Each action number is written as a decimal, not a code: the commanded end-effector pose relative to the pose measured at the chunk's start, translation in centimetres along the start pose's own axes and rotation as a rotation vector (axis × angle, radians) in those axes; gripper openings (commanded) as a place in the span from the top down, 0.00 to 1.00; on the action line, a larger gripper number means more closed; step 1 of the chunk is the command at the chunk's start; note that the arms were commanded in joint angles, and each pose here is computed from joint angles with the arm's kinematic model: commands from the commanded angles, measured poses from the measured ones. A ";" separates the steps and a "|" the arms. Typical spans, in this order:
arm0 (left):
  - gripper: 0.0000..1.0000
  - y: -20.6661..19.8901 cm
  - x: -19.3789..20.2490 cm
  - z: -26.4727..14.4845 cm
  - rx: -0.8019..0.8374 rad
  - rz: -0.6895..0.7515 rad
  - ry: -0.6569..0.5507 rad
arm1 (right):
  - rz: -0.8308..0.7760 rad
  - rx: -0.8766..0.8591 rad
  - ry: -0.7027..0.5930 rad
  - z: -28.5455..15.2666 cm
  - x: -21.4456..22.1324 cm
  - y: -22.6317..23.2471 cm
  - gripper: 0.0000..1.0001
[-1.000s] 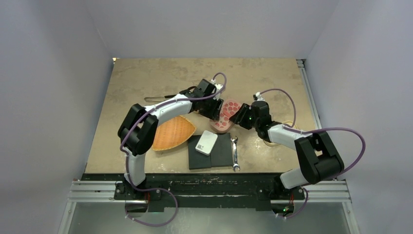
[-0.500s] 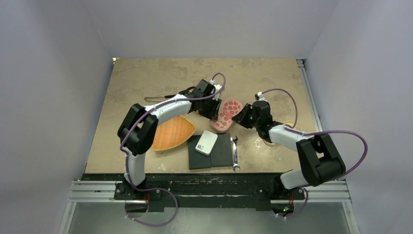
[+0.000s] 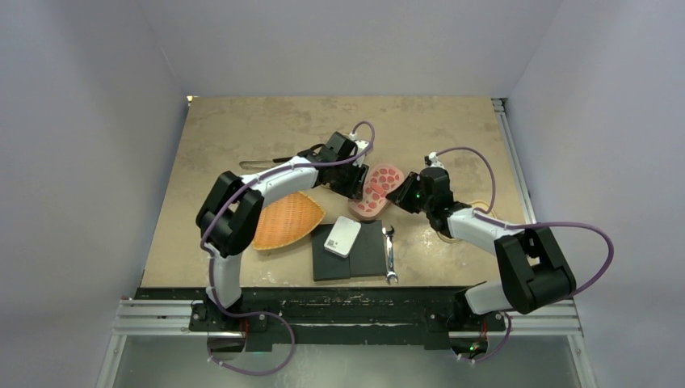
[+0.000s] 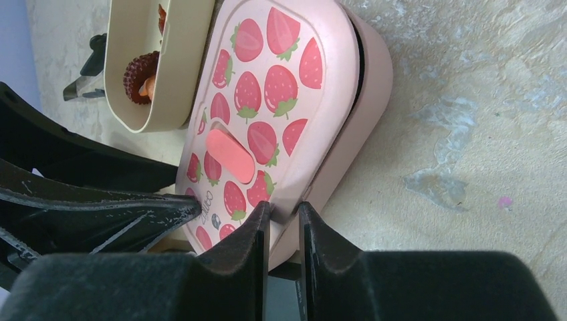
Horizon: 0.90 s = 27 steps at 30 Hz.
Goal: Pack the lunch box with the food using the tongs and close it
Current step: Close the box lid on the packing box.
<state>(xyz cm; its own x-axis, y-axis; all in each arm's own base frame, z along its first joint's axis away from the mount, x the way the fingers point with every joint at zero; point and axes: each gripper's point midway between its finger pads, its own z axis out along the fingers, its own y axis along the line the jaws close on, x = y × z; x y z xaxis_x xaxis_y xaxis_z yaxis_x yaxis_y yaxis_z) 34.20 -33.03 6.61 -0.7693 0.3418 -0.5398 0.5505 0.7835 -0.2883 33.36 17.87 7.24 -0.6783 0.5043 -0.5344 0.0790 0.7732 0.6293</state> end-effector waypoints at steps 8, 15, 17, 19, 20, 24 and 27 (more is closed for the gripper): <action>0.52 1.1 1.6 1.1 -0.043 0.038 0.070 | -0.015 0.034 0.018 0.6 1.2 -1.3 0.73; 0.43 1.8 2.7 1.3 -0.077 0.051 0.109 | -0.024 0.080 0.047 1.2 2.3 -2.8 0.67; 0.43 1.9 3.3 1.5 -0.084 0.050 0.130 | -0.022 0.093 0.057 1.2 2.7 -3.2 0.67; 0.43 2.2 3.7 1.6 -0.091 0.045 0.149 | -0.017 0.110 0.070 1.2 3.2 -3.7 0.67; 0.43 2.2 4.1 1.8 -0.093 0.042 0.161 | -0.015 0.117 0.077 1.2 3.5 -3.9 0.67; 0.43 2.5 5.2 1.9 -0.098 0.032 0.202 | -0.005 0.159 0.114 1.1 5.0 -5.3 0.68; 0.43 3.0 6.2 1.8 -0.120 0.036 0.229 | 0.006 0.191 0.145 0.9 6.3 -6.5 0.68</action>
<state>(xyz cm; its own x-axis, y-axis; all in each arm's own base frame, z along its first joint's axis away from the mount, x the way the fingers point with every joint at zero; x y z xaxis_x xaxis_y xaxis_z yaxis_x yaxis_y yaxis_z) 34.63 -32.66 5.92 -0.7682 0.3710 -0.5217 0.5538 0.7940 -0.2509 33.65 18.09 5.72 -0.6741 0.5140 -0.5305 0.0868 0.7683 0.6341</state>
